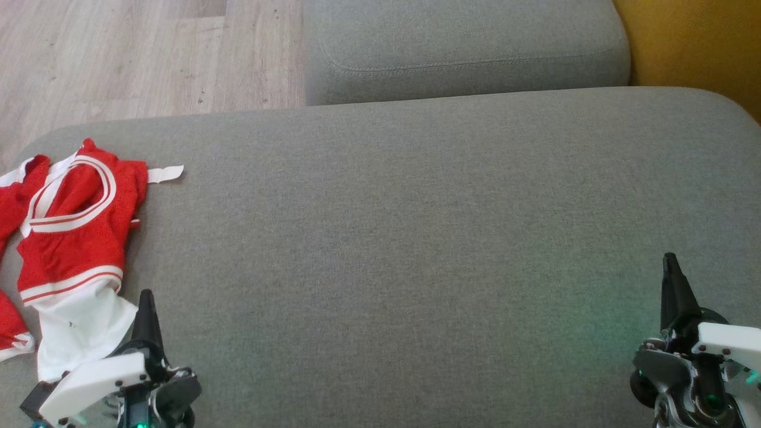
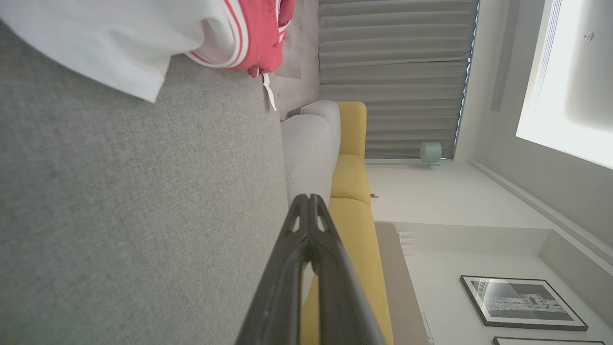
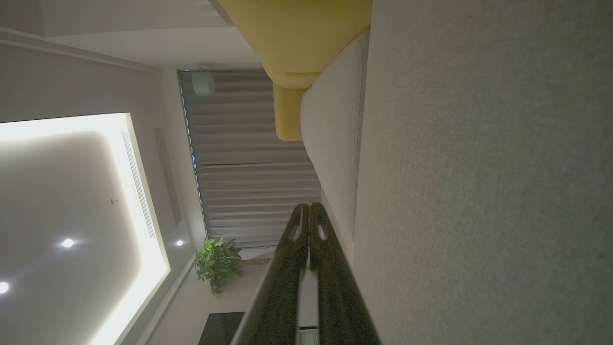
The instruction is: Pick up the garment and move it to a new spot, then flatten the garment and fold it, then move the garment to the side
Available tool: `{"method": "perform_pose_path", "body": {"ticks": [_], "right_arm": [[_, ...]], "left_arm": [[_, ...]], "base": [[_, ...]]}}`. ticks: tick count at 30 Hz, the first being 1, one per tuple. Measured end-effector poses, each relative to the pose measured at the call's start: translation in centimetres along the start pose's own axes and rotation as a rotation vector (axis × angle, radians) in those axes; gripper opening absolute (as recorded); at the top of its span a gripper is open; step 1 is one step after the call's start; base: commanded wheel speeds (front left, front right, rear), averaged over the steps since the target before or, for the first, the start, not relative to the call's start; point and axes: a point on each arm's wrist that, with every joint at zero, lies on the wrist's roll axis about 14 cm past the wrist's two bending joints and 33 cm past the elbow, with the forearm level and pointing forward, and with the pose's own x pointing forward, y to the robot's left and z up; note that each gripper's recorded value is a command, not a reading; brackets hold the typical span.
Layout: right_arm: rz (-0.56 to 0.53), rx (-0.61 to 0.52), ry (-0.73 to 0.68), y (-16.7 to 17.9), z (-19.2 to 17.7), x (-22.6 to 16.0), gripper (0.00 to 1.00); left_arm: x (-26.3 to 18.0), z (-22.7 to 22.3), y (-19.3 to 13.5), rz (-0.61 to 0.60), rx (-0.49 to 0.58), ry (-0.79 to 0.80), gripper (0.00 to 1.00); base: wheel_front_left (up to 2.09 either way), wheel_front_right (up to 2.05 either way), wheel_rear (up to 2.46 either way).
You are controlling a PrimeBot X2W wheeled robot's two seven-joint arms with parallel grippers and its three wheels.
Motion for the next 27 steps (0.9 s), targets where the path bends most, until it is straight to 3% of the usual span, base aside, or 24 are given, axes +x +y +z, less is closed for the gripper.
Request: {"method": "perform_pose_path", "body": {"ticks": [9,10,16,27], "right_arm": [[0.000,0.000,0.000,0.0,0.0,0.0,0.00],[0.000,0.000,0.000,0.0,0.0,0.0,1.00],[-0.102,0.006,-0.004,-3.4,0.0,-1.5,1.00],[-0.096,-0.091,0.011,-3.1,-0.7,-1.3,1.00]], "left_arm": [[0.0,0.0,0.0,0.000,0.000,0.000,0.00],[0.0,0.0,0.0,0.000,0.000,0.000,1.00],[-1.6,-0.3,3.4,0.101,-0.009,0.000,1.00],[-1.4,-0.4,3.2,0.096,0.025,-0.008,1.00]], "base": [[0.00,0.00,0.00],[0.00,0.00,0.00],[0.00,0.00,0.00],[0.00,0.00,0.00]]}}
